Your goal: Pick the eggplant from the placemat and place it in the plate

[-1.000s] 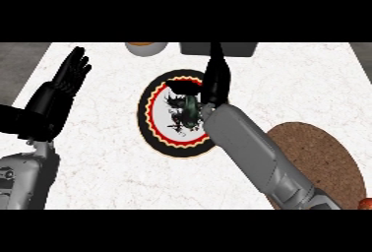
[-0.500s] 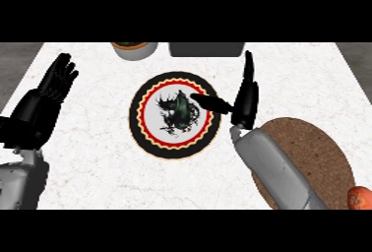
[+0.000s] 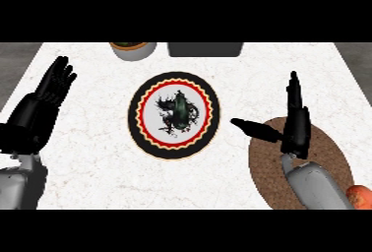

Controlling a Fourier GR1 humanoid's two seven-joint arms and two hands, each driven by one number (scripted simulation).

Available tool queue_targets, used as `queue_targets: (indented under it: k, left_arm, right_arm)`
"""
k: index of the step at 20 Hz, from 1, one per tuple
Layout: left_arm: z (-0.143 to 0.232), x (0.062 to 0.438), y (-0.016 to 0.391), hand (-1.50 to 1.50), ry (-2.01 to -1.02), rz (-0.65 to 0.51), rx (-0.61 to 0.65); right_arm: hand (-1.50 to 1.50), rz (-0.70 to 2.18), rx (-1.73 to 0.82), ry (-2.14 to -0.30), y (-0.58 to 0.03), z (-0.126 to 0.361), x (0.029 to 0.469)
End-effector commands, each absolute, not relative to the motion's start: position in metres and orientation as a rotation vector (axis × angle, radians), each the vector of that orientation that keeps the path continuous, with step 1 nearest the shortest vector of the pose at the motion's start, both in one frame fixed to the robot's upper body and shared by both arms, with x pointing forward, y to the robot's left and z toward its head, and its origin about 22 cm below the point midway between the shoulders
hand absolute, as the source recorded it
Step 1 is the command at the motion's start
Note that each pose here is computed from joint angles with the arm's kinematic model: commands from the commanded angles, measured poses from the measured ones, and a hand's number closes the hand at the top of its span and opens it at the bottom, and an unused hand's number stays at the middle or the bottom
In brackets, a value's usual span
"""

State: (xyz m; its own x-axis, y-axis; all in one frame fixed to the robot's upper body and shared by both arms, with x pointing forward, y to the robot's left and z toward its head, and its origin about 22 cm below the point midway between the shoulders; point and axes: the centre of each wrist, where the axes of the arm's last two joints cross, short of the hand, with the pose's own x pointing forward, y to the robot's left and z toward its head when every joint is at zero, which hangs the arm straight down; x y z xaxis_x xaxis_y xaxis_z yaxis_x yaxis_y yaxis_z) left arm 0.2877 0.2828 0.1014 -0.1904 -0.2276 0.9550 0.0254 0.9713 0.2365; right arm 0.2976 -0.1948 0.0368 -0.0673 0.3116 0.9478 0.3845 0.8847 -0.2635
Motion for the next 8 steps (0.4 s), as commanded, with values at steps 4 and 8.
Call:
queue_targets:
  k: [4, 8]
  left_arm:
    - [0.081, 0.283, 0.275, 0.00, -1.751, -0.235, 0.148]
    - [0.111, 0.289, 0.285, 0.00, -1.750, -0.227, 0.144]
  right_arm:
    - [-1.50, -0.044, -0.557, -1.681, -0.229, 0.020, 0.254]
    - [-1.50, -0.014, -0.646, -1.679, -0.248, 0.032, 0.241]
